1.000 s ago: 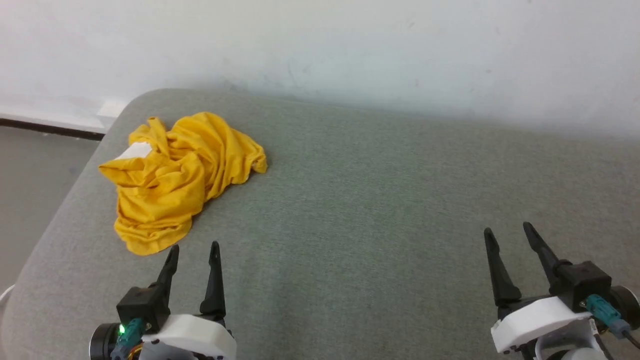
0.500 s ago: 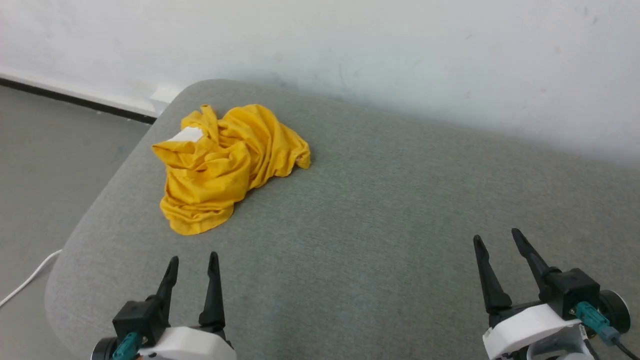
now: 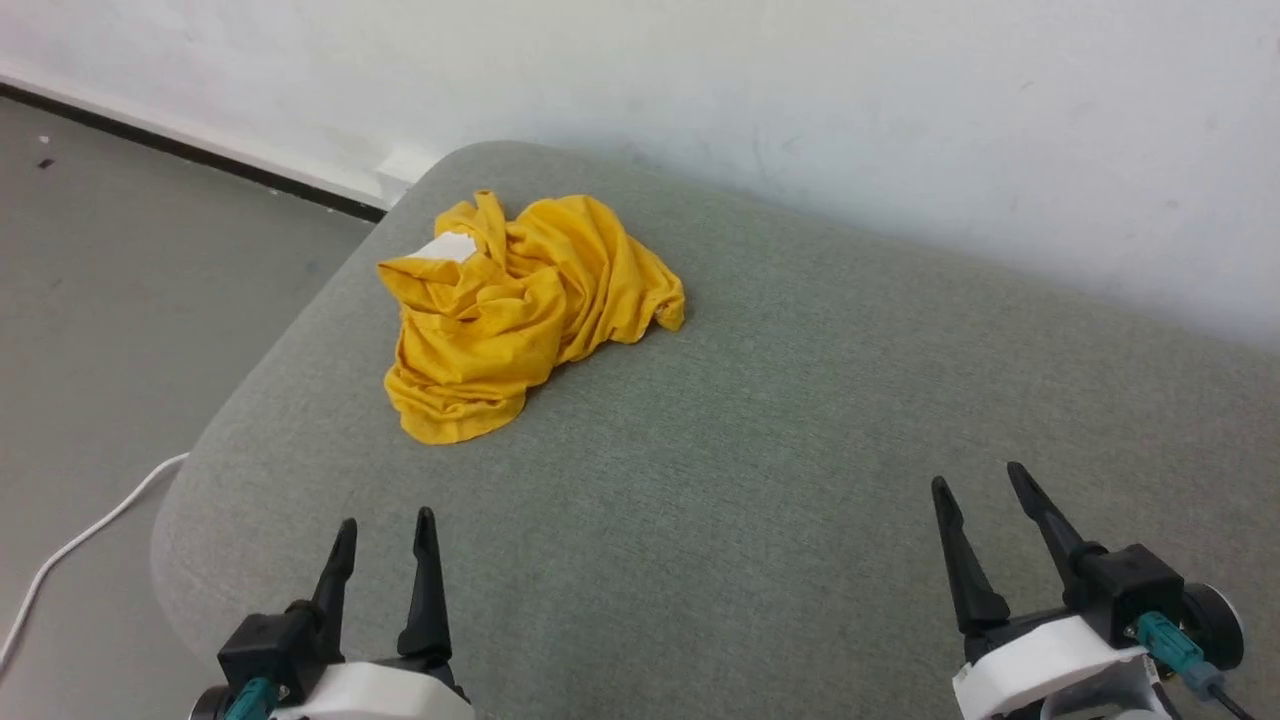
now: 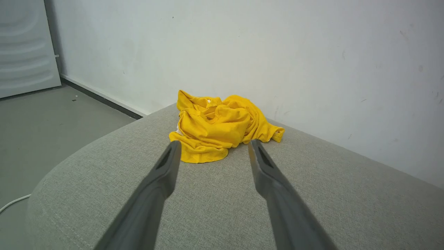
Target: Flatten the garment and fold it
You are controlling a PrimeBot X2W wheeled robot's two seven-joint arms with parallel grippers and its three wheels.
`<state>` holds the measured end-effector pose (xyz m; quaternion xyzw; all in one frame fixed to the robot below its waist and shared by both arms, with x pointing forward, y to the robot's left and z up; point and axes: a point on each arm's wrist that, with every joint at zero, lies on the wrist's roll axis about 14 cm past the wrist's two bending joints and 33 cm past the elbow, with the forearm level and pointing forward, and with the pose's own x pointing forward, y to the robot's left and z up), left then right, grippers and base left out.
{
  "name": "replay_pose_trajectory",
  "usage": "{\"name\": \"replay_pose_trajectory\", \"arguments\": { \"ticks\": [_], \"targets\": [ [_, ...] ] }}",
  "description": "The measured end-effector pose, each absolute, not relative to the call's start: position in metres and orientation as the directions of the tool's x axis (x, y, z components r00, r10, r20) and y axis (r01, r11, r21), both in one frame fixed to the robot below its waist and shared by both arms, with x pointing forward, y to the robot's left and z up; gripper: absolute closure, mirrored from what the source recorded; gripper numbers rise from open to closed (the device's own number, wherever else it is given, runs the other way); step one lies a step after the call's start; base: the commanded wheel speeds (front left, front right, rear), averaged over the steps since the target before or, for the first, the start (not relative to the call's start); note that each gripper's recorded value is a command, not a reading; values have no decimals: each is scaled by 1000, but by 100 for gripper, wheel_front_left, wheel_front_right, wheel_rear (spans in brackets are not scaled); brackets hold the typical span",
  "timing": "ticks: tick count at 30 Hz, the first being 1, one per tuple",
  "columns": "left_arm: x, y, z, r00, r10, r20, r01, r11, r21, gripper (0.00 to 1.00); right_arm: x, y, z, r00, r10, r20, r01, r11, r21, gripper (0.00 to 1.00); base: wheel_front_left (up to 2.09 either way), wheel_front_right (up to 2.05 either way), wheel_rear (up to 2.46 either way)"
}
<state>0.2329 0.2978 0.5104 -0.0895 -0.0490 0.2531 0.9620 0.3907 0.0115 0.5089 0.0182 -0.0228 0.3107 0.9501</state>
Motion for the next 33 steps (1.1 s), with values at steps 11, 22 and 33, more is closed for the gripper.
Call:
{"name": "replay_pose_trajectory", "arguments": {
  "ticks": [11,22,33],
  "targets": [
    [216,304,506,838,543,42,-521,822,-230,0,389,28,505,777,627,56,-629,777,25,0,0,0,0],
    [195,311,502,803,594,45,-567,785,-249,0,383,45,504,744,665,64,-668,743,35,0,0,0,0],
    [178,317,501,773,633,53,-599,754,-270,0,375,60,502,710,701,65,-704,709,40,0,0,0,0]
  ]
}}
